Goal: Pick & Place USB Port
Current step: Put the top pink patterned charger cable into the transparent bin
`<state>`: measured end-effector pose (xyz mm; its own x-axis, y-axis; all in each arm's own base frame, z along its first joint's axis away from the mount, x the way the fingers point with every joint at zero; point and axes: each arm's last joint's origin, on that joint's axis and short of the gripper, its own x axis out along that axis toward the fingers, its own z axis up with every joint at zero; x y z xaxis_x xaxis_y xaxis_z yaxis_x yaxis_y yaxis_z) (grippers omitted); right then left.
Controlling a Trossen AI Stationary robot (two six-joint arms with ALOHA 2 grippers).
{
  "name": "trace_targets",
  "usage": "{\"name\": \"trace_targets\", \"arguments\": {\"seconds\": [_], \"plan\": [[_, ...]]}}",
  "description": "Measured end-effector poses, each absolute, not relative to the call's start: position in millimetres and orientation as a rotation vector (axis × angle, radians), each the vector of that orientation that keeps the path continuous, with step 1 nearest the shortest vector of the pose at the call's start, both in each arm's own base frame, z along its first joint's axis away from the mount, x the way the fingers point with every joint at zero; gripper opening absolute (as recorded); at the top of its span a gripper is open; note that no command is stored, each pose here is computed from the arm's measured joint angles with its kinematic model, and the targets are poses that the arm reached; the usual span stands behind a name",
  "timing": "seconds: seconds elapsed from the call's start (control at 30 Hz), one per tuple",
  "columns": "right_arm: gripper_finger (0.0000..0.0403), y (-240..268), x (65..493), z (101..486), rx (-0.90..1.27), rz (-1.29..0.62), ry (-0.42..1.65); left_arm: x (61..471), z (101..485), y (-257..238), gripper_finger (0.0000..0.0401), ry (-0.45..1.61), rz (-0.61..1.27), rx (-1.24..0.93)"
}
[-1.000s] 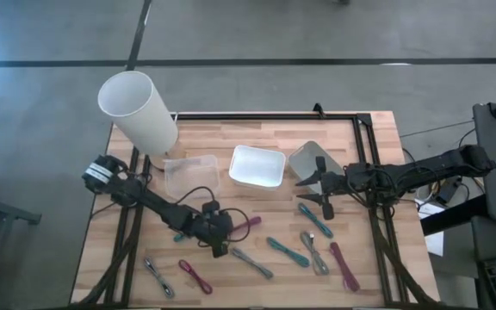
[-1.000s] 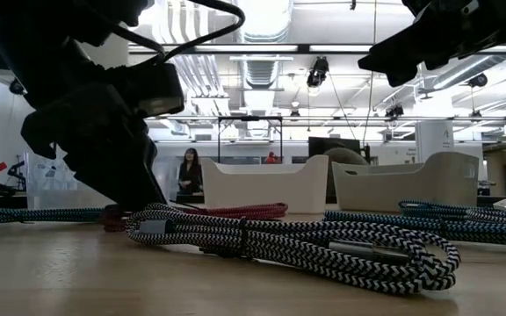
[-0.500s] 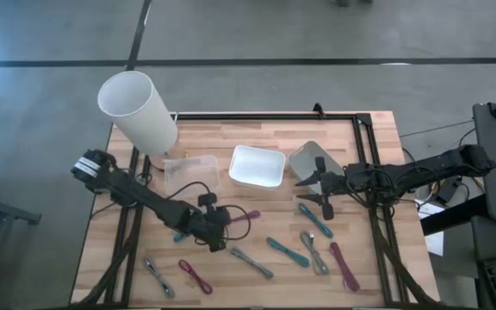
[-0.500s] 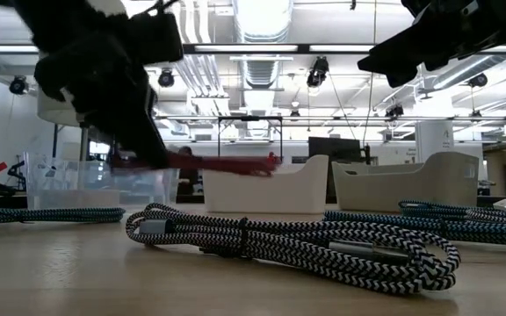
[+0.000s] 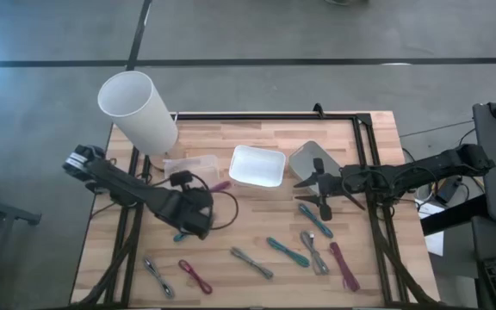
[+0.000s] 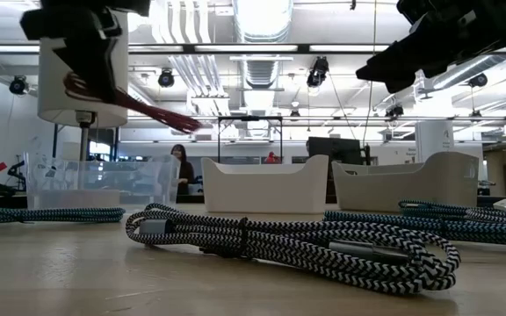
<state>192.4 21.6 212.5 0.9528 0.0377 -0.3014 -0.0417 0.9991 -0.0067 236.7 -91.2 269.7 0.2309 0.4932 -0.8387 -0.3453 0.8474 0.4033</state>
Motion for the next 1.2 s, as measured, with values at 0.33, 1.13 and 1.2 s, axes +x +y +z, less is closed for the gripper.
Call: {"name": "trace_targets", "arguments": {"seconds": [0.33,1.13,1.2], "plan": [[0.0162,21.7,192.5,212.4,-0.013,0.041,0.306,203.7,276.8,-65.7,0.0026,1.317,0.705,0.104],[0.0162,21.6,192.5,212.5,-0.014,0.04,0.305,211.6,195.1,2.1,0.0029,1.444,0.581,-0.018],[0.0162,21.7,192.5,212.5,-0.014,0.041,0.305,210.6,191.4,6.3,0.003,1.45,0.581,-0.031]]}}
